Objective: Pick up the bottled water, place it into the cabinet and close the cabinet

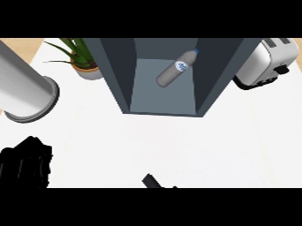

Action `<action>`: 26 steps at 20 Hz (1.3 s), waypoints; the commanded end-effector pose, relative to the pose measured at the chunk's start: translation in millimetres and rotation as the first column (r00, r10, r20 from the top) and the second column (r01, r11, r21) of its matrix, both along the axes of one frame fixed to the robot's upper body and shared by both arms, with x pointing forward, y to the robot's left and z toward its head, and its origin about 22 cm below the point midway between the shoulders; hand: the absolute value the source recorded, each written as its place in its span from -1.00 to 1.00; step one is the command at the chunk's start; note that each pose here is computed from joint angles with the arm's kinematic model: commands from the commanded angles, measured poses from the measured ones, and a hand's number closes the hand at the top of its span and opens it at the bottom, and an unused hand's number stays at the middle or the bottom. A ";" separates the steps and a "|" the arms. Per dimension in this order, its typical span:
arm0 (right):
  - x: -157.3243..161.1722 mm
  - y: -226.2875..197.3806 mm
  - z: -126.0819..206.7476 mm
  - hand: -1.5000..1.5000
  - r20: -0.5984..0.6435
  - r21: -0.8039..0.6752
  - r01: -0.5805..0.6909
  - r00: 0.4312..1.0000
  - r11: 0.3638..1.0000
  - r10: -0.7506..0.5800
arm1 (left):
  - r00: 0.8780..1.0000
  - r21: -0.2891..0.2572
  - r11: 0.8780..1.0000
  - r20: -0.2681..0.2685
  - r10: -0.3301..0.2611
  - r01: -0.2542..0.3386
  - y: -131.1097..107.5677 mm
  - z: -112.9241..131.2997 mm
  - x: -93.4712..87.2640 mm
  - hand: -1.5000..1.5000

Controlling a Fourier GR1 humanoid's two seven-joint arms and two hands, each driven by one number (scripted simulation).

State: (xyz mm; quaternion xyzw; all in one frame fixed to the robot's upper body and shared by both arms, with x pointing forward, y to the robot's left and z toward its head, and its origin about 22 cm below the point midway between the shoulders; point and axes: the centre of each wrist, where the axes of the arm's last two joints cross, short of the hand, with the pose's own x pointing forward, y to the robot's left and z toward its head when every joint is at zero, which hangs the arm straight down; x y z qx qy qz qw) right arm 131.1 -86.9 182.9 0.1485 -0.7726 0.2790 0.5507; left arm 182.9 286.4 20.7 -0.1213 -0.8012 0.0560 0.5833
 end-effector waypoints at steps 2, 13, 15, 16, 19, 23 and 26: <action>54.3 45.0 14.9 1.00 -0.061 0.095 0.093 0.994 0.991 -0.087 | 1.000 0.000 1.000 0.001 -0.023 0.023 5.4 0.6 -13.2 1.00; 184.2 40.3 12.7 1.00 -0.263 0.131 0.065 0.964 0.989 -0.029 | 1.000 0.022 1.000 -0.007 0.007 -0.006 47.7 5.9 -12.8 1.00; 204.9 22.1 -2.2 1.00 -0.242 0.125 0.097 0.968 0.987 -0.064 | 1.000 0.010 1.000 0.016 -0.021 0.021 44.0 7.8 -41.7 1.00; 220.6 27.5 6.8 1.00 -0.252 0.121 0.082 0.966 0.989 -0.049 | 1.000 0.024 1.000 0.019 -0.002 0.001 46.0 -2.1 -25.2 1.00; 242.5 -2.6 -12.1 1.00 -0.270 0.098 0.106 0.960 0.989 -0.076 | 1.000 0.018 1.000 0.012 -0.017 0.017 47.4 16.4 -28.5 1.00; 251.2 -13.8 -27.0 1.00 -0.257 0.070 0.123 0.961 0.990 -0.101 | 1.000 0.005 1.000 0.021 -0.016 0.016 45.1 9.9 -25.9 1.00; 255.9 -7.1 -24.8 1.00 -0.230 0.055 0.114 0.968 0.992 -0.098 | 1.000 0.026 0.999 0.005 -0.026 0.026 52.4 10.9 -24.7 1.00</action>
